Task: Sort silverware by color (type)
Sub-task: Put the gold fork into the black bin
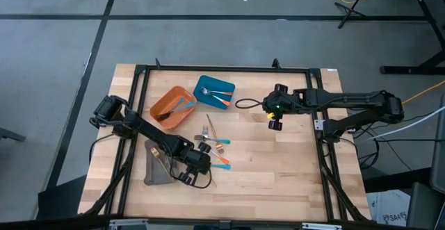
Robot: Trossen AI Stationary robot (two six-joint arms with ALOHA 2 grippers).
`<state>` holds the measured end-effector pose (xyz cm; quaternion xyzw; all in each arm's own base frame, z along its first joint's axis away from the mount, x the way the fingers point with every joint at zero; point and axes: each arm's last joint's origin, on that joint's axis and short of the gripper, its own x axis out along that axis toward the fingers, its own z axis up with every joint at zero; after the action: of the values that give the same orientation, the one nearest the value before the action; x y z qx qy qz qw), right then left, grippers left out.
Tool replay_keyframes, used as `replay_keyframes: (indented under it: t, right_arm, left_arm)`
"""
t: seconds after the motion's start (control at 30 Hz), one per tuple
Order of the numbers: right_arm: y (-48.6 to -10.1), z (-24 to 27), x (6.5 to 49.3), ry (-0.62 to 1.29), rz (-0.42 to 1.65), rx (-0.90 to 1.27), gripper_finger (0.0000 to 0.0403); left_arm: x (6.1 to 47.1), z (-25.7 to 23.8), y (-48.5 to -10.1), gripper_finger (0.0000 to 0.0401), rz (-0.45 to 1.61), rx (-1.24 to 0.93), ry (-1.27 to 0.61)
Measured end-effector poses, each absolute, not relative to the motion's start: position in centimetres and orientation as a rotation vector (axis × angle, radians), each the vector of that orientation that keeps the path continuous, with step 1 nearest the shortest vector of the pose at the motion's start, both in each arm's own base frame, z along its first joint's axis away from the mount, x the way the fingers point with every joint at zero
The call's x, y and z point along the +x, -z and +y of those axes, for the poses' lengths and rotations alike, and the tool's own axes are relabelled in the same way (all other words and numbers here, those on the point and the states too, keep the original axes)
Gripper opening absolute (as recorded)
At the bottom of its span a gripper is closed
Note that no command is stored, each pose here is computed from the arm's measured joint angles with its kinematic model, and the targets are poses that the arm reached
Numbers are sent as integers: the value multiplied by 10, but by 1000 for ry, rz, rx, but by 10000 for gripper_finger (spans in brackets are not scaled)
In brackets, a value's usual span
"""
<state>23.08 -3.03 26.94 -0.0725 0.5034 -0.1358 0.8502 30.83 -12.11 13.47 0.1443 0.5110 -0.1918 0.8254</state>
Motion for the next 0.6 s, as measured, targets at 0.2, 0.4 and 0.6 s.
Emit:
replay_keyframes:
  t: [0.2,0.4,0.6]
  right_arm:
    - [-269,-30,231,286,1060,-153,92]
    - [-269,-30,231,286,1060,-153,92]
    - [-269,-30,231,286,1060,-152,92]
  left_arm:
    - [312,-123,-137,85,1036,298,409]
    - [312,-123,-137,85,1039,299,409]
    - [314,-125,-123,85,1076,297,425]
